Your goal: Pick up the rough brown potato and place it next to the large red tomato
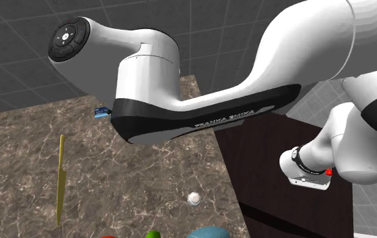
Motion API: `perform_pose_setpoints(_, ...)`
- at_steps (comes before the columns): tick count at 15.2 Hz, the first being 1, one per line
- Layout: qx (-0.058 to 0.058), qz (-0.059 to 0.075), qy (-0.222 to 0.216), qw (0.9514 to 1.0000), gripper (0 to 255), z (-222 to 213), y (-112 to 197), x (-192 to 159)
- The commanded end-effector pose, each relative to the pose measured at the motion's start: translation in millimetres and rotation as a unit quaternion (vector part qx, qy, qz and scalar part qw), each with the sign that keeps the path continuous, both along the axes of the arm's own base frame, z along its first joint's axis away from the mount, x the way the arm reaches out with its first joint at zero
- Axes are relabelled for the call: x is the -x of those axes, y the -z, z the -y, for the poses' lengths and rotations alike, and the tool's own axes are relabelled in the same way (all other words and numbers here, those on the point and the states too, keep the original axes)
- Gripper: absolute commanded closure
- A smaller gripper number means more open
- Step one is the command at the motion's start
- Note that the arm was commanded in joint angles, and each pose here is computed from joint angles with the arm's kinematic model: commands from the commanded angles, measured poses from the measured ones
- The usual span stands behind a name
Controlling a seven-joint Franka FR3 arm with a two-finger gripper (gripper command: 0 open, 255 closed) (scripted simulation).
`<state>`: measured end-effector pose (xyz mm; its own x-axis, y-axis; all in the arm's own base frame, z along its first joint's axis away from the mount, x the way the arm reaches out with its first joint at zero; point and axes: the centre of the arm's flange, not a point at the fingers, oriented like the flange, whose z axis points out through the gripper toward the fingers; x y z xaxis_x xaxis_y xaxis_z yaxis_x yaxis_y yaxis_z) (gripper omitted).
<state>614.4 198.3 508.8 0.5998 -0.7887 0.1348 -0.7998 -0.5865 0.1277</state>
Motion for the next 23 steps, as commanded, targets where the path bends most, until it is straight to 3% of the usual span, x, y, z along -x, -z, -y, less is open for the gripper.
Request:
perform_pose_setpoints(1,0.000,0.000,0.001,1.0000,255,-27.6,0.0,2.7)
perform_pose_setpoints(16,0.000,0.000,0.001,1.0000,255,-235.3,-0.2,34.8)
perform_pose_setpoints(23,0.000,0.000,0.001,1.0000,255,-235.3,36.7,34.8)
